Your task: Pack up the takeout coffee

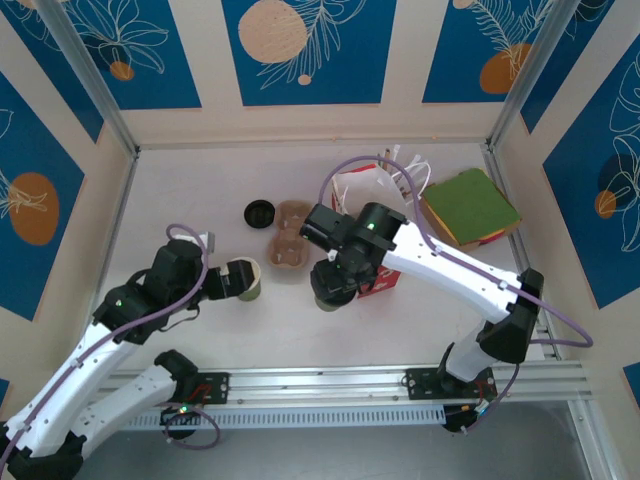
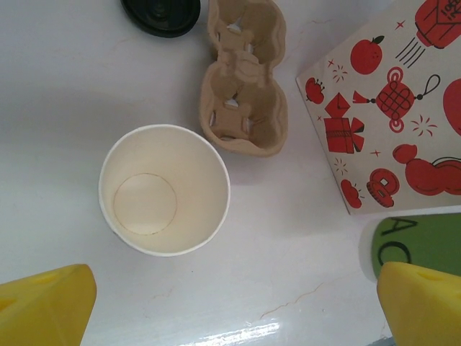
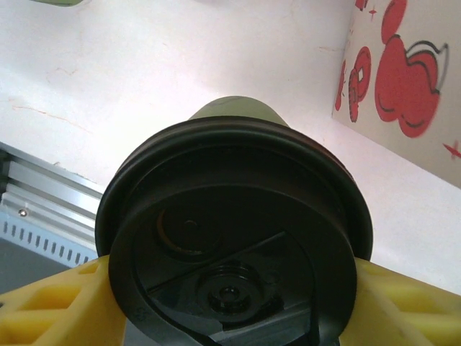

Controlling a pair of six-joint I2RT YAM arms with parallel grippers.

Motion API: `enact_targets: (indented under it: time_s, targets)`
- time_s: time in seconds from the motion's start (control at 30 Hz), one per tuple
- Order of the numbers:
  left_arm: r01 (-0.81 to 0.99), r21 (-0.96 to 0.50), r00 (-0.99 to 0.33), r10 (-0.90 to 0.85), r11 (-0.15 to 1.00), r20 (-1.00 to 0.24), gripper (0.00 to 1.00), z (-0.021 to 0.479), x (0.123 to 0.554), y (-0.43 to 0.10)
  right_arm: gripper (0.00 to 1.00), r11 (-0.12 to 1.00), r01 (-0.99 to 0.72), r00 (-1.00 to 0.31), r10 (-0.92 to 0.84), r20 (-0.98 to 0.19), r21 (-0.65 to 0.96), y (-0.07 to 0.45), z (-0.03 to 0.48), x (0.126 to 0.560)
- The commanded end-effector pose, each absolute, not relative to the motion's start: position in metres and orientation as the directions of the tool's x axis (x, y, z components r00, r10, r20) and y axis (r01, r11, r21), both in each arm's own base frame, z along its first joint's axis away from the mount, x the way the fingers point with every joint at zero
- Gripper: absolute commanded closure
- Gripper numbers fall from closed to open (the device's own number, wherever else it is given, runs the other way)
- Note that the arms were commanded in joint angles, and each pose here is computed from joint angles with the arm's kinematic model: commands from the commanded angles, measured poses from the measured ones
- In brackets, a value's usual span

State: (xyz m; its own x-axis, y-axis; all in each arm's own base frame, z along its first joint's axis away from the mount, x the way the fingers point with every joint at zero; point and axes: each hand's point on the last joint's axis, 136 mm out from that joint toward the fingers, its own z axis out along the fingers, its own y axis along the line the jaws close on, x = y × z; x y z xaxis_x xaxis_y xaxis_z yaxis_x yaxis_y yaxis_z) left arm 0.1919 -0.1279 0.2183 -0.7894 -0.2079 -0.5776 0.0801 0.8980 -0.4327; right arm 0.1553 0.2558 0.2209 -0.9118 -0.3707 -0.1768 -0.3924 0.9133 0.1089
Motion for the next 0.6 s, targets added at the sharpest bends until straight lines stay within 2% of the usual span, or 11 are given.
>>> enact_targets:
  time_s: [0.0, 0.57]
  targets:
    - [0.111, -0.446, -0.754, -0.217, 0.888, -0.62, 0.0, 0.238, 0.201, -0.134, 0.35, 0.918, -0.38, -0.913, -0.353, -0.204, 0.115, 0.241, 0.241, 0.148]
    - [0.087, -0.468, -0.744, -0.255, 0.879, -0.618, 0.0, 0.25, 0.21, -0.137, 0.35, 0.888, -0.422, -0.874, -0.346, -0.341, 0.182, 0.212, 0.303, 0.14]
